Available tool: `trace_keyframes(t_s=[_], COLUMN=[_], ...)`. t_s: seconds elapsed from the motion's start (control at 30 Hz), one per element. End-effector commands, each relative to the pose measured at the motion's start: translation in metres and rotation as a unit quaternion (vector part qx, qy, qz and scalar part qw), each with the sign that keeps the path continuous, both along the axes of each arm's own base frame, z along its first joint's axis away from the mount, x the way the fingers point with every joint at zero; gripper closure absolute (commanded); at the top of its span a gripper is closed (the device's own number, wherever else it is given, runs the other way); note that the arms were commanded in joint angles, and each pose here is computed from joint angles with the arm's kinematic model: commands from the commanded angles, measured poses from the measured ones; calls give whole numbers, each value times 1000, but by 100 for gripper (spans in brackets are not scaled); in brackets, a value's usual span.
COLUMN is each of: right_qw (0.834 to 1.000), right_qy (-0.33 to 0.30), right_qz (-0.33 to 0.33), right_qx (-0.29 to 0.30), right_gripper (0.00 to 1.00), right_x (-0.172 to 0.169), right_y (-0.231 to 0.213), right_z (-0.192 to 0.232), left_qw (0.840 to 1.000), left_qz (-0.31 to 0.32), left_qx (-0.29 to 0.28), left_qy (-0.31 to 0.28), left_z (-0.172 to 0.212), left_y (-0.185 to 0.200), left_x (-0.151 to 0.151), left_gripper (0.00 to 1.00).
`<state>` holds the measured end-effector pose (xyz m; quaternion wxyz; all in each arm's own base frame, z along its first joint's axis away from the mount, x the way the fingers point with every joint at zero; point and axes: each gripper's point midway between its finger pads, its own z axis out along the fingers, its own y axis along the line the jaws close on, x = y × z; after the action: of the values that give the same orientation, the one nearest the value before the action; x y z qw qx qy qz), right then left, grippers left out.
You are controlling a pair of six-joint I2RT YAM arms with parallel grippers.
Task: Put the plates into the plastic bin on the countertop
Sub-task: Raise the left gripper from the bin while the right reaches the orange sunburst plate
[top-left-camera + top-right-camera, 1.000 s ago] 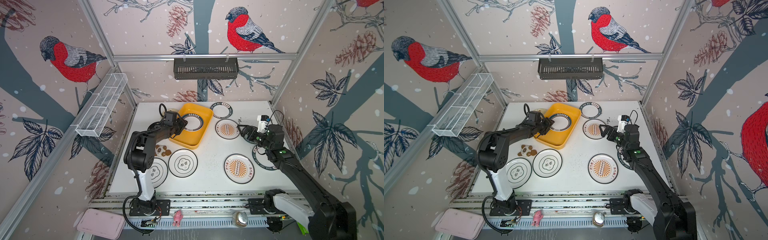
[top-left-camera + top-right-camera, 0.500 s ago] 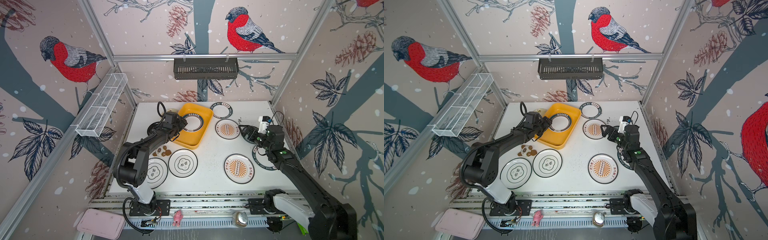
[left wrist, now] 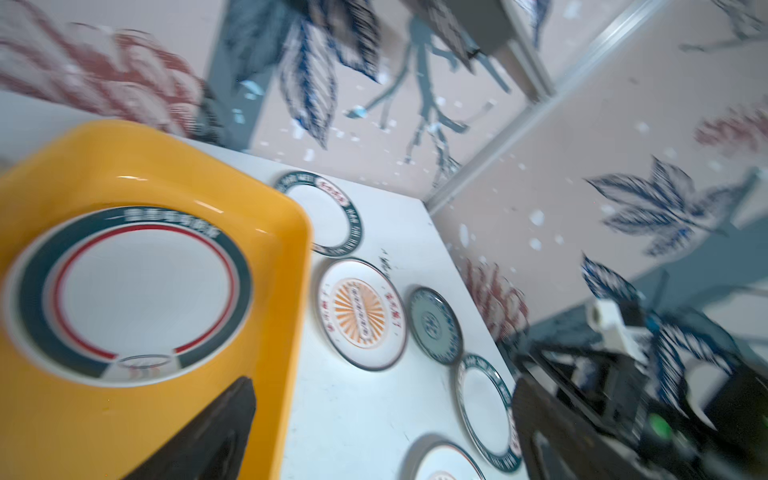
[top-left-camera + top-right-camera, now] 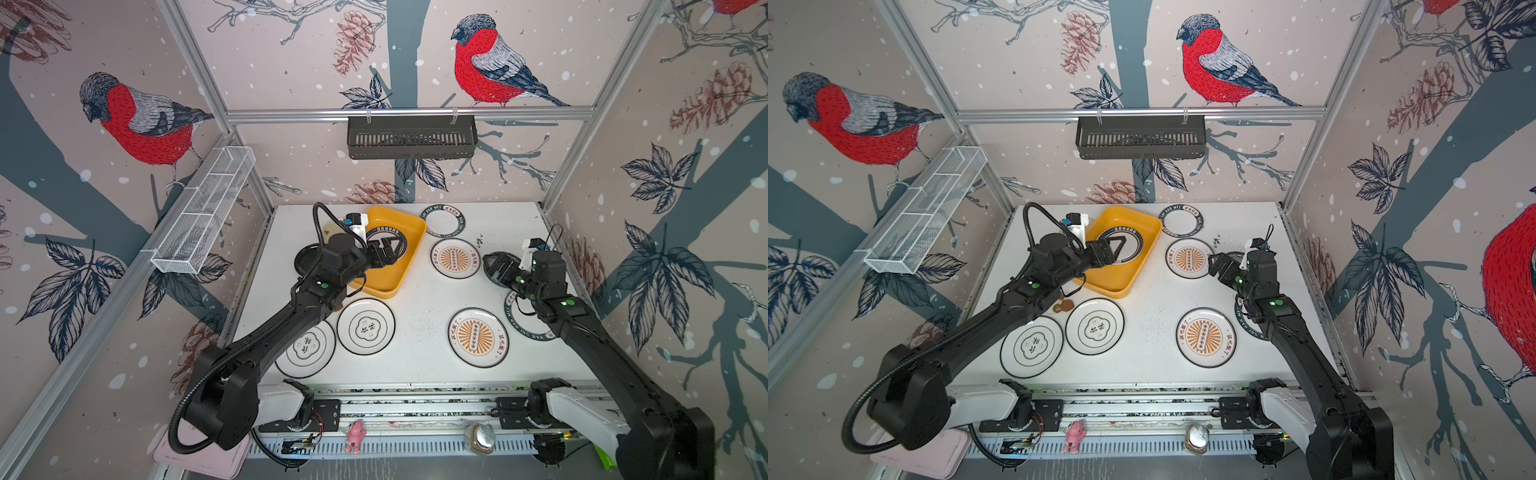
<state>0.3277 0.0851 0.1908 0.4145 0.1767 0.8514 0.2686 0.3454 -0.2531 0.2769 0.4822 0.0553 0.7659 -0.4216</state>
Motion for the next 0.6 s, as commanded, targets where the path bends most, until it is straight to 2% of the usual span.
trace_keyframes(t_s=[0.0, 0.07, 0.17, 0.33, 0.57], right_qw=[997, 994, 990, 982, 970], right_qy=[69, 105, 136, 175, 233], right_qz=[-24, -32, -39, -61, -64], right_qx=[-8, -14, -17, -20, 20], right_gripper=[0, 0, 0, 0, 0], right_x=[-22, -38, -61, -92, -130], right_y=[-10, -14, -20, -29, -23], right_z=[-26, -41, -55, -78, -102], left_qw=[995, 993, 993, 989, 985], left_qz=[-70, -96, -99, -134, -157], left_qx=[6, 11, 23, 10, 48], left_qy=[-77, -73, -67, -64, -44], left_z=[14, 5, -8, -21, -46], left_y=[-29, -45, -59, -85, -109], left_x=[-28, -42, -53, -76, -91], left_gripper=[4, 4, 4, 4, 4])
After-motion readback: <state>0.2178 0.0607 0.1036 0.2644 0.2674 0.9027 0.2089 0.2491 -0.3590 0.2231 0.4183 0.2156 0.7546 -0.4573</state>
